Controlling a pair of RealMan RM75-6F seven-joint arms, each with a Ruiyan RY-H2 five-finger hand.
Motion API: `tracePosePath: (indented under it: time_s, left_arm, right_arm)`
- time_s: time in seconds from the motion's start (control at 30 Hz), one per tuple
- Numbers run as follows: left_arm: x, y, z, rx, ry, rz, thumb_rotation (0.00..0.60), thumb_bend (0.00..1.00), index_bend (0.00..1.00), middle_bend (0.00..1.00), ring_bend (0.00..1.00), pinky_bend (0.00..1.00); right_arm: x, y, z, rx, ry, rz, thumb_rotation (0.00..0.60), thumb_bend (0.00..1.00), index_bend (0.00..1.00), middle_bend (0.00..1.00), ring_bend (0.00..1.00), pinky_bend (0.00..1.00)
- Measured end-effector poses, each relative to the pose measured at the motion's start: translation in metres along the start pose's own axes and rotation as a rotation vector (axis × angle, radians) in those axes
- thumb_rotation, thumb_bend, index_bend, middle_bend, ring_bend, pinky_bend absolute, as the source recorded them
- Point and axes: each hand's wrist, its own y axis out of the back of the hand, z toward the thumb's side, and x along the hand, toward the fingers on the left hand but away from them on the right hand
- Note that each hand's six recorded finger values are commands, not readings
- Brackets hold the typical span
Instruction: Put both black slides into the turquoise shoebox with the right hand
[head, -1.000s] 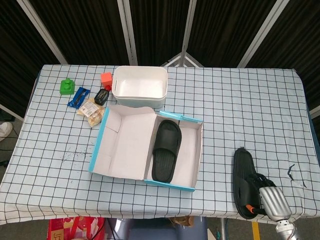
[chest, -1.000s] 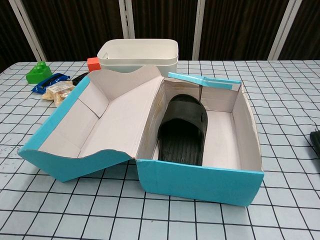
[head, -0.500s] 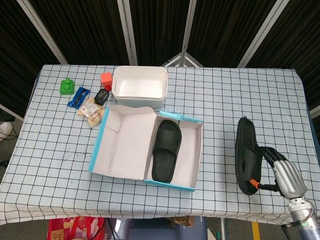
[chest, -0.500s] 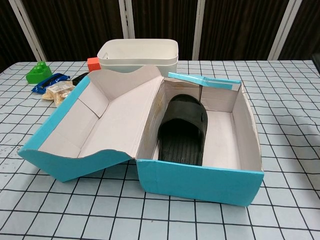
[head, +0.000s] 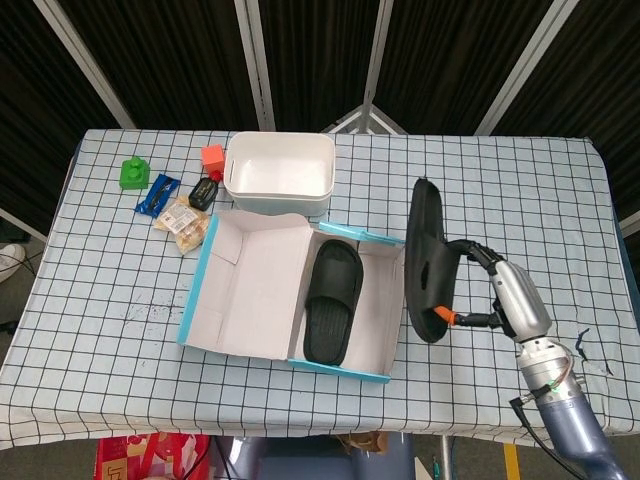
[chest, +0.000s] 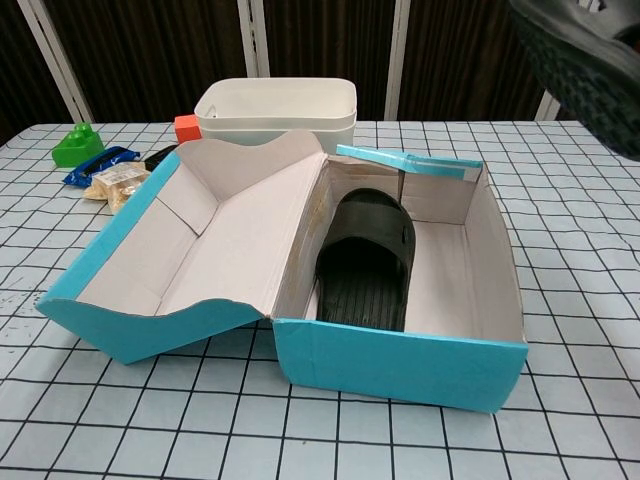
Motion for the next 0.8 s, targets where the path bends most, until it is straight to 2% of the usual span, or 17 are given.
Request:
tracePosePath:
  time_s: [0.43, 0.63, 0.8]
  left_arm:
    - [0.004, 0.000, -0.008, -0.018, 0.018, -0.009, 0.600, 0.36, 0.03, 0.00, 0.00, 0.00]
    - [0.006, -0.004, -0.006, -0.022, 0.008, -0.028, 0.600, 0.36, 0.03, 0.00, 0.00, 0.00]
    - [0.005, -0.001, -0.007, -0.034, 0.006, -0.020, 0.600, 0.36, 0.03, 0.00, 0.00, 0.00]
  right_arm:
    - [-0.026, -0.055, 0.020, -0.396, -0.256, 0.149, 0.600, 0.47, 0.55, 0.28, 0.27, 0.26]
    - [-0.025, -0.082, 0.023, -0.467, -0.334, 0.225, 0.600, 0.47, 0.55, 0.28, 0.27, 0.26]
    - [-0.019, -0.093, 0.014, -0.460, -0.368, 0.229, 0.600, 0.48, 0.56, 0.28, 0.27, 0.26]
